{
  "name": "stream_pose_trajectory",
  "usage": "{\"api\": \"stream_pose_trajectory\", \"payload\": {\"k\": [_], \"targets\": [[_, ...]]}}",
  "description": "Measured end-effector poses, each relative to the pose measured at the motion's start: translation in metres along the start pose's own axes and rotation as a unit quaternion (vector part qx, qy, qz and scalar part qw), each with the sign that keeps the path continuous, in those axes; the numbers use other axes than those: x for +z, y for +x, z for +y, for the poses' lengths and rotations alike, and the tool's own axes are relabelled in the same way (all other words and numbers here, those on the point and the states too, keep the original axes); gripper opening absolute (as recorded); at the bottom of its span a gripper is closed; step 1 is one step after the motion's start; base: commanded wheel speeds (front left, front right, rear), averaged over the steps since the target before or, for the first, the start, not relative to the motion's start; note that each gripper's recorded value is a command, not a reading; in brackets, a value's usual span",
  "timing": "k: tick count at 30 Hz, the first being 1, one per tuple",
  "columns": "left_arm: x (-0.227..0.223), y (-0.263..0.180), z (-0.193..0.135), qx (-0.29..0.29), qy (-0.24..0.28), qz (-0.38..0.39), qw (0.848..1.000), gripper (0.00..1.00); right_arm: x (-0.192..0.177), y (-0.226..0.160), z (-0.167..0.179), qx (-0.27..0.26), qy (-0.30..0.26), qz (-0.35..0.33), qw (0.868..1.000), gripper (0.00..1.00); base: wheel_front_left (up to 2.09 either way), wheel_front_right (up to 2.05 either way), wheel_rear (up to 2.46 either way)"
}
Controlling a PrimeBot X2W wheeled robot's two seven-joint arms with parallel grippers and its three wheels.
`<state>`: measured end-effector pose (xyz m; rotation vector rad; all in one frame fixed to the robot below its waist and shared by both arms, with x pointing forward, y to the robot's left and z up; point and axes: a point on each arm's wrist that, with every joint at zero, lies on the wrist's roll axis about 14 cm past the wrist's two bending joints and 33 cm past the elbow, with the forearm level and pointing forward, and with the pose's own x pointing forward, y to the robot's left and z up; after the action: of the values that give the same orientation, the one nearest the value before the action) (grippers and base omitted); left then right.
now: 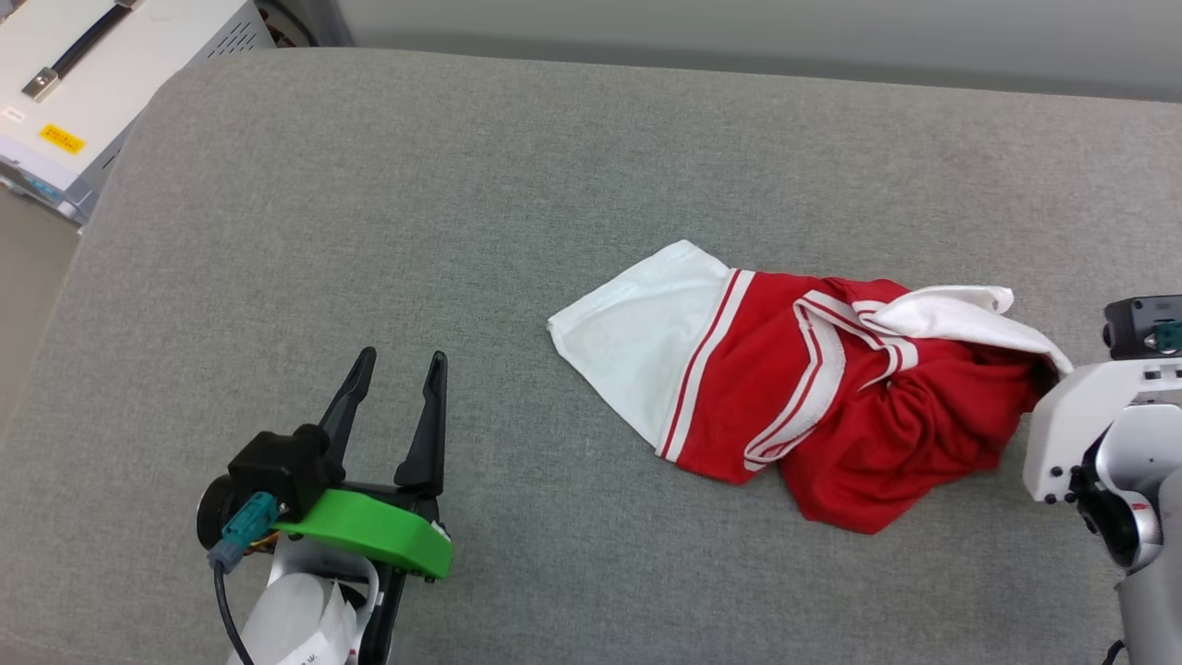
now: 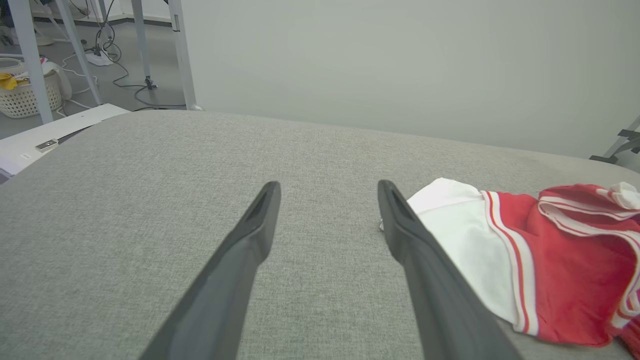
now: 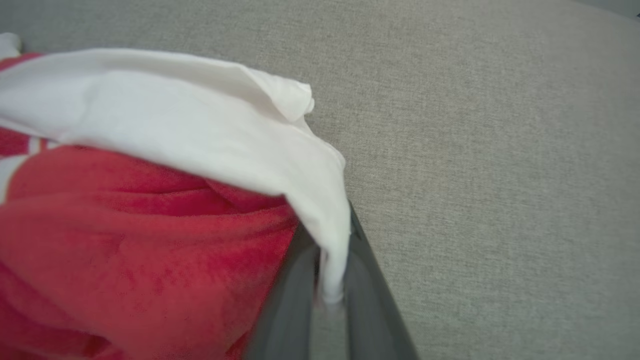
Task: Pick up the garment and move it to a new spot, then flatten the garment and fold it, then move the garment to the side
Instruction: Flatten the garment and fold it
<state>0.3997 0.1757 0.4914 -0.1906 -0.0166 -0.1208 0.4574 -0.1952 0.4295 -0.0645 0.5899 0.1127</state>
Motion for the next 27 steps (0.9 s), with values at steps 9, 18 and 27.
{"api": "stream_pose_trajectory", "payload": {"k": [9,18,27], "targets": [[0.008,0.004,-0.015,-0.023,-0.001,-0.011,1.000,1.00,0.004,-0.045,-0.096,-0.143,0.043,-0.029,0.988,0.00,0.00,0.00,0.00],[-0.001,0.010,-0.021,-0.034,-0.002,-0.001,0.999,1.00,-0.050,-0.052,-0.121,-0.206,0.085,0.045,0.974,1.00,0.00,0.00,0.00],[0.002,0.011,-0.027,-0.044,-0.002,-0.005,0.999,1.00,-0.013,-0.059,-0.111,-0.202,0.077,-0.054,0.975,1.00,0.00,0.00,0.00]]}}
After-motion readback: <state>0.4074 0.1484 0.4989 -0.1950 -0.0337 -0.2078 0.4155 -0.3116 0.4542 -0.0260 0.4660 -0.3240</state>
